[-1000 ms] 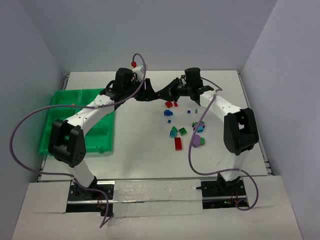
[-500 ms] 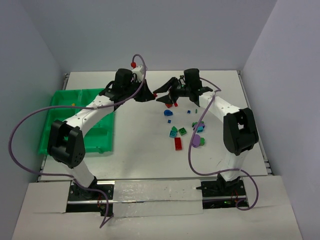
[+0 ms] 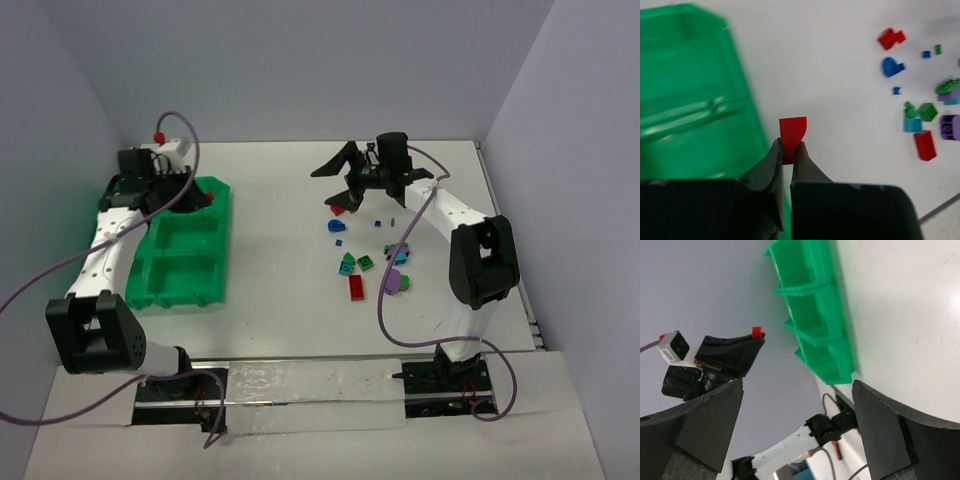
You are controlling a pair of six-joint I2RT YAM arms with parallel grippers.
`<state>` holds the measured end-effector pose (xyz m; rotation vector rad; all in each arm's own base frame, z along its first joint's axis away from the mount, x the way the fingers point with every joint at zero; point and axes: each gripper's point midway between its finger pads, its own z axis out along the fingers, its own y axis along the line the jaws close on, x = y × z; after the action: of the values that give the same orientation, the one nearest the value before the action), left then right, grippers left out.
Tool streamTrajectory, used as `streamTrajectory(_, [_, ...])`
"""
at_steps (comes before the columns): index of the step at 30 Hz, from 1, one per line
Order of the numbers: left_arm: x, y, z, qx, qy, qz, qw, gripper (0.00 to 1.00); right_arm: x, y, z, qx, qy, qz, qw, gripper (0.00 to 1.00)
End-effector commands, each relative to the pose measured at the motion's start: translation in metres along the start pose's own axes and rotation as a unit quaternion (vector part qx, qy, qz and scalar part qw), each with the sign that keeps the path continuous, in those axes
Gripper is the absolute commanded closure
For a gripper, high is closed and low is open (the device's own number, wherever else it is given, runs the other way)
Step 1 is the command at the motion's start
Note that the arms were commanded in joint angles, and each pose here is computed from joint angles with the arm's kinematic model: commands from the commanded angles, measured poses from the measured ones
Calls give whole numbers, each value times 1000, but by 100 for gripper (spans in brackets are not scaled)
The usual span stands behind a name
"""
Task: Sort the legos into containers by color
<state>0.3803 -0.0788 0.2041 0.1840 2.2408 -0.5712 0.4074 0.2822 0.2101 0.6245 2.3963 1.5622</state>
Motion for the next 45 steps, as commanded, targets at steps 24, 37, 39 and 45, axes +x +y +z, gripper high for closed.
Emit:
streamTrajectory(24, [59, 240, -95, -263, 90, -60, 959, 64, -12, -101, -64, 266, -18, -317, 910, 7])
streamTrajectory(37, [12, 203, -90, -227, 54, 46, 971, 40, 3, -133, -82, 307, 22, -351, 884, 13])
streamTrajectory(39, [0, 177, -74, -210, 49, 91, 972, 40, 14, -148, -87, 325, 44, -361, 873, 15])
streamTrajectory(45, [-20, 120, -48, -145, 15, 127, 981, 40, 17, -157, -84, 344, 26, -400, 849, 18])
